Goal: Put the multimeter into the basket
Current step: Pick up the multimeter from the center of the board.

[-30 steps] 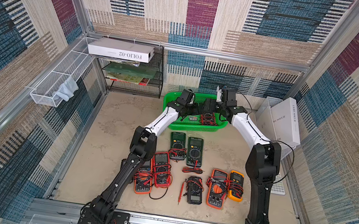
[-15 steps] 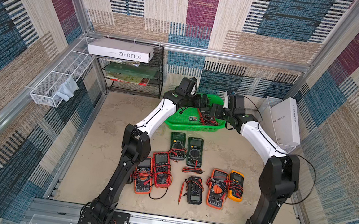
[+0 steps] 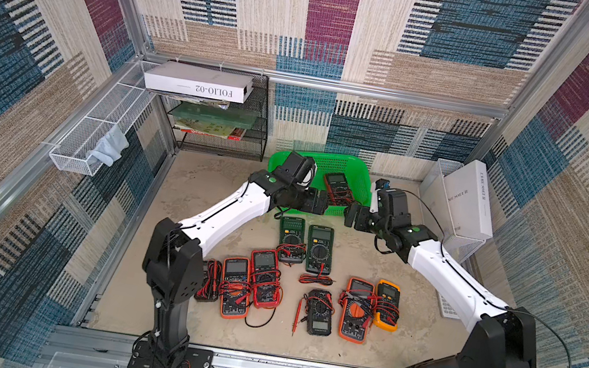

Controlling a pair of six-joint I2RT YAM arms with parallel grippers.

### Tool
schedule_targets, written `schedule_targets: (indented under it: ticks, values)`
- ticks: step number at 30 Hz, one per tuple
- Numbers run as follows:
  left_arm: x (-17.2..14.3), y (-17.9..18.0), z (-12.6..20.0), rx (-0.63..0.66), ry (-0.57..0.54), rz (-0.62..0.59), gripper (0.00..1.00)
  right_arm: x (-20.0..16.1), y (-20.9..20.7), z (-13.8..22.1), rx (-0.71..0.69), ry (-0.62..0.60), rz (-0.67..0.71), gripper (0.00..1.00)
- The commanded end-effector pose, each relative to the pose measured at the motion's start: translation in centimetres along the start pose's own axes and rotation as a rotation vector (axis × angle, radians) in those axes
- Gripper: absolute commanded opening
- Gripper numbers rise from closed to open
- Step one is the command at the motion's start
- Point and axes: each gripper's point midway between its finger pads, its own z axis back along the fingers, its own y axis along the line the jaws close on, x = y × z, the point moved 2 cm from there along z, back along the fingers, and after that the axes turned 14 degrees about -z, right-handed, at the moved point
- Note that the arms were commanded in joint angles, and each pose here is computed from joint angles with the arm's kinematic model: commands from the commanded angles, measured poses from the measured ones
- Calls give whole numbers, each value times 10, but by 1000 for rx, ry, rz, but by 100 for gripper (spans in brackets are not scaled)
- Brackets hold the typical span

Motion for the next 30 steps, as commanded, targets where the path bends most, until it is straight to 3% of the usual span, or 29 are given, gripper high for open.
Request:
schedule_targets:
  ticks: [1,12,17,24,30]
  values:
    - [-15,8,19,50,-47,50,99,-27,7,4,9,50,12,100]
    - [-121,58,79,300,-10,133,99,-143,84,1,71,240,197,100]
    - [-158,84,97,358,3,211,99,-181,113,0,81,304,260,100]
    - [-181,113,114,384,-13,336,99,-218,147,-2,105,360,307,100]
    - [-185,120,119,378,-20,359,99,-239,160,-4,119,400,313,99]
